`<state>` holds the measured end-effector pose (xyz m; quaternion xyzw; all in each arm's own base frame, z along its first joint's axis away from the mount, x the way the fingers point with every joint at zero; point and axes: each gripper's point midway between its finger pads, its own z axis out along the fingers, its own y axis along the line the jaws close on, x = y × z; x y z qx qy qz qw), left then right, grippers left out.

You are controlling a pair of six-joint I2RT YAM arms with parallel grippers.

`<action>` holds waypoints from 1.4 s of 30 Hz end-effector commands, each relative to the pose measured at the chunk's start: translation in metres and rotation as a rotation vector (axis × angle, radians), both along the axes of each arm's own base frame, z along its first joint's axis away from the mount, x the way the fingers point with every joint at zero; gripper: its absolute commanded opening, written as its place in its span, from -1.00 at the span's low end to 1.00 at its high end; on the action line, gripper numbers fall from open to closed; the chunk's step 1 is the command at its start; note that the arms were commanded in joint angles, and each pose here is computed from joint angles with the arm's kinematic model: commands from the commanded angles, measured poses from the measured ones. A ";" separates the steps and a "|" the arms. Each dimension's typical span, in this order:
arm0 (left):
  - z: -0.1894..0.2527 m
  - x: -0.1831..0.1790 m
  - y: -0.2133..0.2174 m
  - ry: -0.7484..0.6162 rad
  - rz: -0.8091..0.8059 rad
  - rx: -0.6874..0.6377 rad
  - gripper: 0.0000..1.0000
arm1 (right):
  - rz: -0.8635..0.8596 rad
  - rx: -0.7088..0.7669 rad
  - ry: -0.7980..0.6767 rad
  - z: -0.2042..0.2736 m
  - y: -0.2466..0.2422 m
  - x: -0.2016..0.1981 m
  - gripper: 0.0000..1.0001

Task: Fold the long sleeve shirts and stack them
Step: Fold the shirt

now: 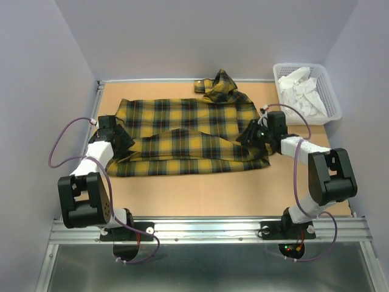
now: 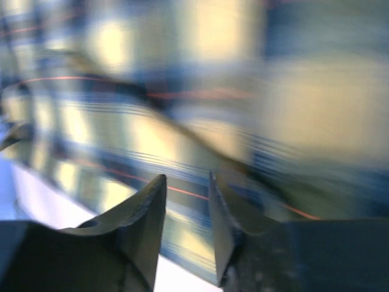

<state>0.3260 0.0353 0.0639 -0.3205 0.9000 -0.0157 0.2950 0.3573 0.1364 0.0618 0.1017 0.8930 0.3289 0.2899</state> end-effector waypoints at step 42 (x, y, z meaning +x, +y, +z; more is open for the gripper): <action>0.023 -0.009 -0.051 -0.080 -0.035 -0.202 0.46 | 0.173 -0.179 -0.124 0.002 0.068 0.037 0.15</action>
